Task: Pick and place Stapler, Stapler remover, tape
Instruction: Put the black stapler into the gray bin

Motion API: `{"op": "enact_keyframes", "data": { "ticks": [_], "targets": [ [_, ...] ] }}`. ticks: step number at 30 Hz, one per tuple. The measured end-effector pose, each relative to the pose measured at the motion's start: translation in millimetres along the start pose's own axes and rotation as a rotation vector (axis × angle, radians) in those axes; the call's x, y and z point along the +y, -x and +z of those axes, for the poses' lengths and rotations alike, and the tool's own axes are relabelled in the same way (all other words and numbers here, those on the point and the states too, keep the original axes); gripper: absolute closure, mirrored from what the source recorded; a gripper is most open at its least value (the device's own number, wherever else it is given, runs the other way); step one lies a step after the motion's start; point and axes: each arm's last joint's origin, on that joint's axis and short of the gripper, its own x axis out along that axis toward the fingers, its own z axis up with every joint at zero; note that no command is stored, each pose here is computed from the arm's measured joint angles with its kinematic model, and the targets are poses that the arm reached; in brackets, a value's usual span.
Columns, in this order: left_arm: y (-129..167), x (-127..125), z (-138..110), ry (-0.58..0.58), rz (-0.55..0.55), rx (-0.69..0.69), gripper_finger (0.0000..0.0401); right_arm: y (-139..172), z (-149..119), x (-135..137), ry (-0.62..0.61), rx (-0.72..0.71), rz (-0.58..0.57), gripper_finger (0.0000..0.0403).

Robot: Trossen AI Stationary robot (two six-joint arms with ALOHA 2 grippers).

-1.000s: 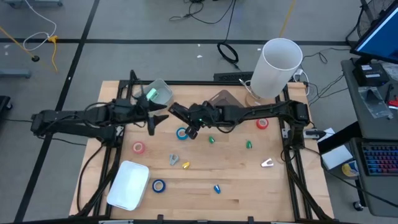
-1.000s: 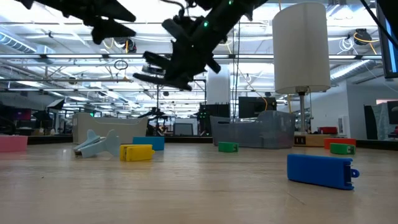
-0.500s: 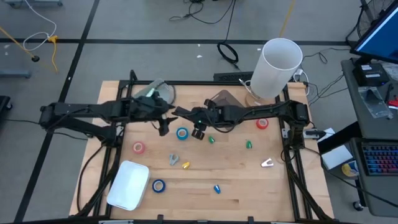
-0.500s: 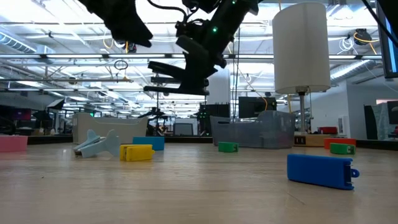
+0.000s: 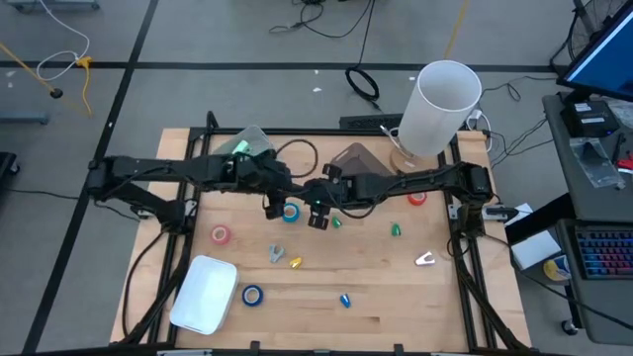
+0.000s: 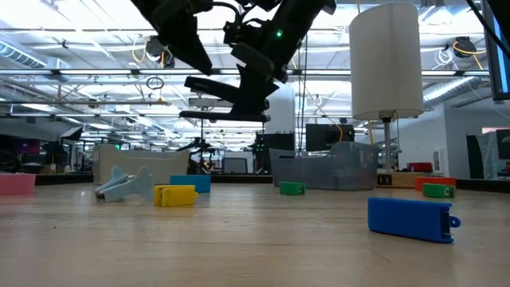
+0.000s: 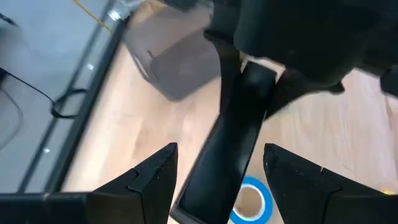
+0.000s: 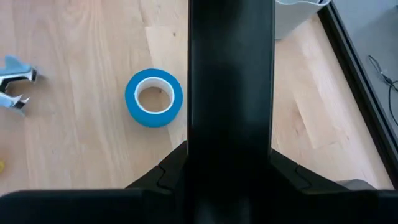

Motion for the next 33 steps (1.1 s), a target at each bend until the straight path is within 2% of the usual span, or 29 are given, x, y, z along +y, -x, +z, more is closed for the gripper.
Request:
{"op": "enact_keyframes", "data": {
  "ticks": [13, 20, 23, 28, 33],
  "targets": [
    [-34.6, -8.4, -1.3, -0.036, -0.055, 0.121, 0.0167, 4.3, -0.6, 12.4, 0.022, -0.011, 0.023, 0.0280],
    [-42.6, -11.3, -5.0, -0.016, -0.105, 0.163, 0.0168, 6.7, -0.8, 18.9, 0.033, -0.019, 0.037, 0.0280],
    [-43.0, -11.9, -6.0, -0.015, -0.124, 0.172, 0.0189, 7.4, -0.3, 20.9, 0.029, -0.026, 0.040, 0.0280],
    [-42.9, -15.3, -7.8, -0.036, -0.218, 0.185, 0.0271, 8.1, 0.1, 23.7, 0.057, -0.036, 0.062, 0.0281],
    [-42.9, -15.6, -8.3, -0.024, -0.239, 0.190, 0.0272, 9.1, 0.7, 26.9, 0.043, -0.045, 0.091, 0.0270]
  ]
}}
